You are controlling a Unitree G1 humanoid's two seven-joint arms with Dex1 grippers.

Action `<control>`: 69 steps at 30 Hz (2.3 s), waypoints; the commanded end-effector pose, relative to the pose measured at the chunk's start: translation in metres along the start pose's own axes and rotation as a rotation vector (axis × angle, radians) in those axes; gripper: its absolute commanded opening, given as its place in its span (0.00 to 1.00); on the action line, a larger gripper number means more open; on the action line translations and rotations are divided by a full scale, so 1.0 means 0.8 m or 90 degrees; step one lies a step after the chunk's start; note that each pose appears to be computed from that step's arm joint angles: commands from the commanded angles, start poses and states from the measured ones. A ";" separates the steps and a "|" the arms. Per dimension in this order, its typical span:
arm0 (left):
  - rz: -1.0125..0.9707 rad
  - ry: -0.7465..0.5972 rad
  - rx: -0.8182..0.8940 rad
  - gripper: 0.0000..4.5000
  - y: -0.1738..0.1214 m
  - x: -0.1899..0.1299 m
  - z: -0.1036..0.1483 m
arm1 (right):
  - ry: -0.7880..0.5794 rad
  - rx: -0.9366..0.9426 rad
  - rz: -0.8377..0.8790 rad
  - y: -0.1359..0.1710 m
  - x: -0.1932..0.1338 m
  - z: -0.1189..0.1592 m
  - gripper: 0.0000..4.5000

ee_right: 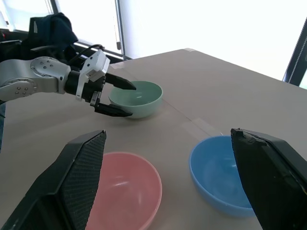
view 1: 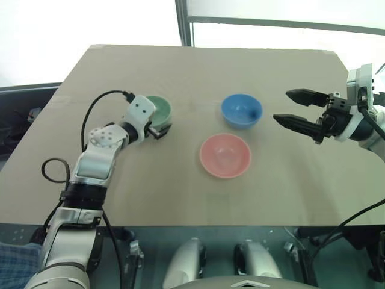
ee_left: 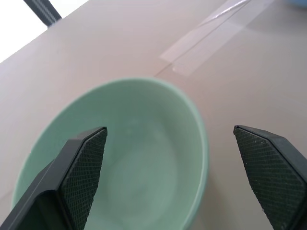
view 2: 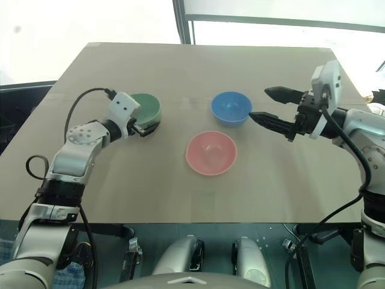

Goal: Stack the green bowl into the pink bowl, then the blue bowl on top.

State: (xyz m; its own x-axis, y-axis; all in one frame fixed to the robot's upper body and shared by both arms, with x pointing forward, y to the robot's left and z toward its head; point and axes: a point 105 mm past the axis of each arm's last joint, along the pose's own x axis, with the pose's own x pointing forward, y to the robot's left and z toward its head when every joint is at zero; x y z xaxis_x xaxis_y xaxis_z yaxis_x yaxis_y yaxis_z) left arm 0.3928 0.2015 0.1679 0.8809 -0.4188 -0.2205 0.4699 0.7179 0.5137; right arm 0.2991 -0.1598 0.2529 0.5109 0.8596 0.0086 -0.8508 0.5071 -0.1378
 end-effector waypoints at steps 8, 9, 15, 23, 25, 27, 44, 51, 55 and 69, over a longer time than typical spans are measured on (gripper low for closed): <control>-0.045 0.053 0.097 1.00 0.006 0.003 -0.008 | -0.030 -0.047 -0.008 0.002 -0.011 0.023 0.97; -0.049 0.066 0.094 1.00 0.006 0.003 -0.013 | -0.031 -0.046 -0.007 0.002 -0.012 0.024 0.97; -0.079 0.092 0.067 1.00 -0.002 0.004 -0.023 | -0.062 -0.039 0.012 0.005 -0.019 0.031 0.97; -0.098 0.109 0.070 0.73 -0.010 0.005 -0.031 | -0.047 -0.053 0.035 0.012 -0.020 0.027 1.00; -0.098 0.109 0.069 0.63 -0.011 0.006 -0.032 | -0.044 -0.053 0.036 0.012 -0.020 0.025 1.00; -0.097 0.110 0.068 0.46 -0.011 0.007 -0.034 | -0.043 -0.053 0.037 0.012 -0.019 0.025 1.00; -0.259 -0.013 0.123 0.01 -0.055 0.018 0.040 | 0.056 -0.083 0.077 0.025 -0.050 -0.006 1.00; -0.329 -0.133 0.187 0.01 -0.087 0.033 0.125 | 0.140 -0.095 0.056 0.021 -0.089 -0.019 1.00; -0.392 -0.193 0.215 0.01 -0.113 0.028 0.165 | 0.147 -0.101 0.044 0.022 -0.096 -0.020 1.00; -0.635 -0.169 0.391 0.01 -0.180 -0.030 0.156 | 0.198 -0.093 0.018 0.030 -0.122 -0.029 1.00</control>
State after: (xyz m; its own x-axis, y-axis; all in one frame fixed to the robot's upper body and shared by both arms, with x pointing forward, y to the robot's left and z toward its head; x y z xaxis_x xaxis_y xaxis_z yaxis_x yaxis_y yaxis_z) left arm 0.3040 0.0401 0.1979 0.0777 -0.8046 -0.5888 0.8053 -0.2975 0.5128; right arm 0.2344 -0.2328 0.2135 0.5052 0.8087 -0.3013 -0.8624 0.4602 -0.2107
